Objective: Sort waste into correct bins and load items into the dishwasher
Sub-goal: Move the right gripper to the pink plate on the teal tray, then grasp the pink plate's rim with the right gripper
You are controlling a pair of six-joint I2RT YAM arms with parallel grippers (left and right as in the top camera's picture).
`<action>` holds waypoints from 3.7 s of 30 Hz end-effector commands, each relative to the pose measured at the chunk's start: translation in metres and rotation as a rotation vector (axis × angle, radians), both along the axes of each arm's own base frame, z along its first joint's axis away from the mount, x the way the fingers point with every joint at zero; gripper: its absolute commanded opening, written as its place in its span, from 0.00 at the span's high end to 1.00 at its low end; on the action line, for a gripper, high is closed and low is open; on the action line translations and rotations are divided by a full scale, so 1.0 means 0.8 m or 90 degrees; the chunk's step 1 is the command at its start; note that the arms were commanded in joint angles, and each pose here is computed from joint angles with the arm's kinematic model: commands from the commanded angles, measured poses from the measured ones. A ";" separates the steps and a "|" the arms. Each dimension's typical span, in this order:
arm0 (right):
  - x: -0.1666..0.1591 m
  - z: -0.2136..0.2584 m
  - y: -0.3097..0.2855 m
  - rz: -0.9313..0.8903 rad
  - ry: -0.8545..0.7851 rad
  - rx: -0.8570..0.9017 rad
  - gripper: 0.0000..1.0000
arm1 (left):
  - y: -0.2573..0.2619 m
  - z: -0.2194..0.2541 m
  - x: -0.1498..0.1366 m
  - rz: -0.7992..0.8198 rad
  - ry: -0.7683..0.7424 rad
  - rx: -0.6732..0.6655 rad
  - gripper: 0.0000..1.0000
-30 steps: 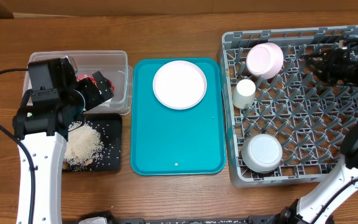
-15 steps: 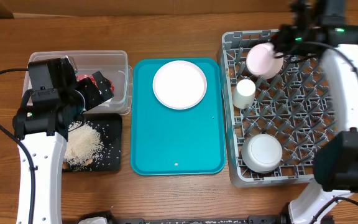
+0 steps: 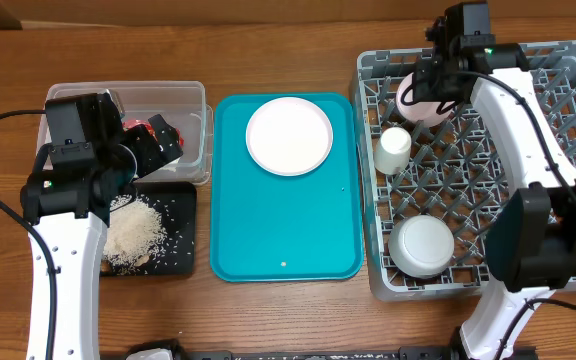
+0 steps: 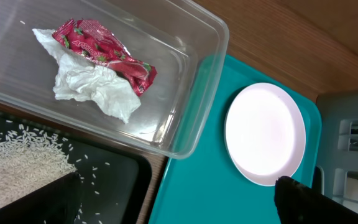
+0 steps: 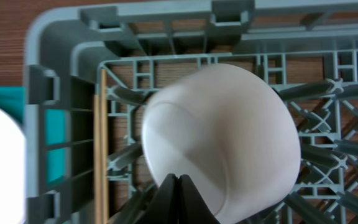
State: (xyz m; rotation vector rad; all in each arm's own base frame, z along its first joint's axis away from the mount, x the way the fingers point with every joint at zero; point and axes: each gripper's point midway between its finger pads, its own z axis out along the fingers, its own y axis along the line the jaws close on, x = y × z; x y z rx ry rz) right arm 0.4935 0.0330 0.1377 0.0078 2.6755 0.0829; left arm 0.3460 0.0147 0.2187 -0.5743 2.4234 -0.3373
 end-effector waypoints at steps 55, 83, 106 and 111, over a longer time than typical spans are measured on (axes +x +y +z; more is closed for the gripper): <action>-0.121 -0.035 0.339 0.285 -0.048 0.077 0.53 | 0.001 0.007 0.001 -0.004 -0.012 0.009 0.00; -0.137 -0.139 0.403 0.364 -0.103 0.083 0.57 | 0.001 0.007 0.001 -0.004 -0.012 0.009 0.00; -0.152 -0.154 0.389 0.363 -0.053 0.059 0.66 | 0.001 0.007 0.001 -0.004 -0.012 0.009 0.00; -0.158 -0.158 0.387 0.365 -0.039 0.053 0.69 | 0.001 0.007 0.001 -0.004 -0.012 0.009 0.00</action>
